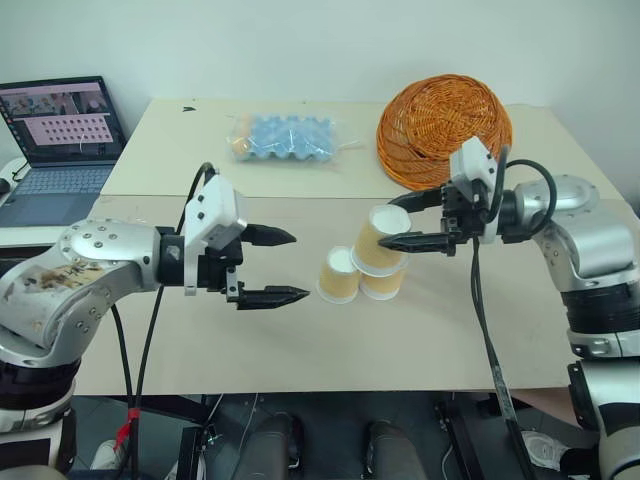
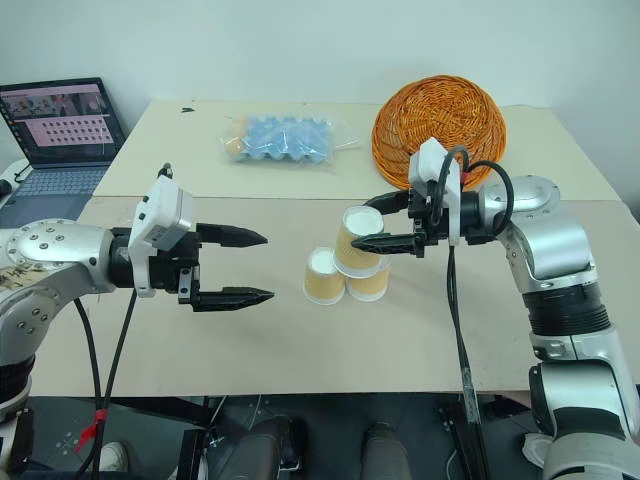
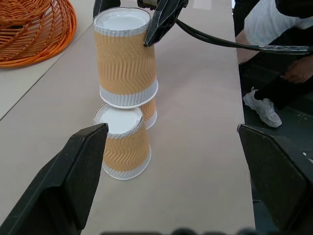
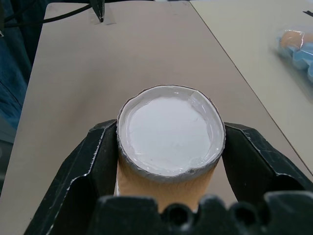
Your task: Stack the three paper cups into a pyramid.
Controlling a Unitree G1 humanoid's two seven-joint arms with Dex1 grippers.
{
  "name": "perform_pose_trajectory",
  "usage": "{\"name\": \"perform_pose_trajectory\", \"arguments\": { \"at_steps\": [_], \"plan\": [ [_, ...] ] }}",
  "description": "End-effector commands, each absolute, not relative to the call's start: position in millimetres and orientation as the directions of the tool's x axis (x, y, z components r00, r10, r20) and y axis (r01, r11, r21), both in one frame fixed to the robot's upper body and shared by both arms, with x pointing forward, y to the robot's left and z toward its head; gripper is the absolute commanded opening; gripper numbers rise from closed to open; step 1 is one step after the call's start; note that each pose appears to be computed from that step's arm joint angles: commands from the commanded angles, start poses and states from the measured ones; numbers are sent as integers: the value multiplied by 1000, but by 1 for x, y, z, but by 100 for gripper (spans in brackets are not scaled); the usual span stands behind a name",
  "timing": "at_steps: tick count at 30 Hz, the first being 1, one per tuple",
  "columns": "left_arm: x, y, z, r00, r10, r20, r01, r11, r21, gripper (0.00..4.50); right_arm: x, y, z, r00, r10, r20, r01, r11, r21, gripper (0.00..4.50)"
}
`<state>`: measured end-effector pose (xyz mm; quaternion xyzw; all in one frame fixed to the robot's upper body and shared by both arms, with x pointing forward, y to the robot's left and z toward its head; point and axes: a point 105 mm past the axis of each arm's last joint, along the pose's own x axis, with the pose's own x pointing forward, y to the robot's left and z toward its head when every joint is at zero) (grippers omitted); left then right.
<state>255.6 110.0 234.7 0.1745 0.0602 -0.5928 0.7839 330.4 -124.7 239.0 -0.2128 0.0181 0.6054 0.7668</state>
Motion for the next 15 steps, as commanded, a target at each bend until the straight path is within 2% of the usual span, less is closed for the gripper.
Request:
{"name": "perform_pose_trajectory", "arguments": {
  "at_steps": [1, 6, 7, 8, 9, 15],
  "plan": [
    [254, 110, 243, 302, -908, -289, 941, 236, 243, 450, 332, -124, 248, 286, 919, -272, -920, 185, -345, 341],
    [255, 109, 243, 302, -909, -288, 941, 235, 245, 450, 334, -122, 249, 301, 917, -262, -913, 198, -356, 341],
    [255, 109, 243, 303, -909, -287, 940, 236, 245, 450, 334, -122, 249, 303, 917, -259, -912, 201, -357, 398],
    [255, 110, 243, 306, -907, -290, 939, 237, 248, 450, 334, -123, 249, 307, 916, -257, -910, 204, -361, 413],
    [256, 110, 243, 307, -906, -290, 939, 238, 249, 450, 335, -123, 250, 310, 916, -256, -909, 207, -363, 448],
    [256, 109, 244, 306, -906, -291, 939, 237, 250, 450, 334, -123, 252, 317, 911, -263, -901, 203, -383, 448]
  ]
}}
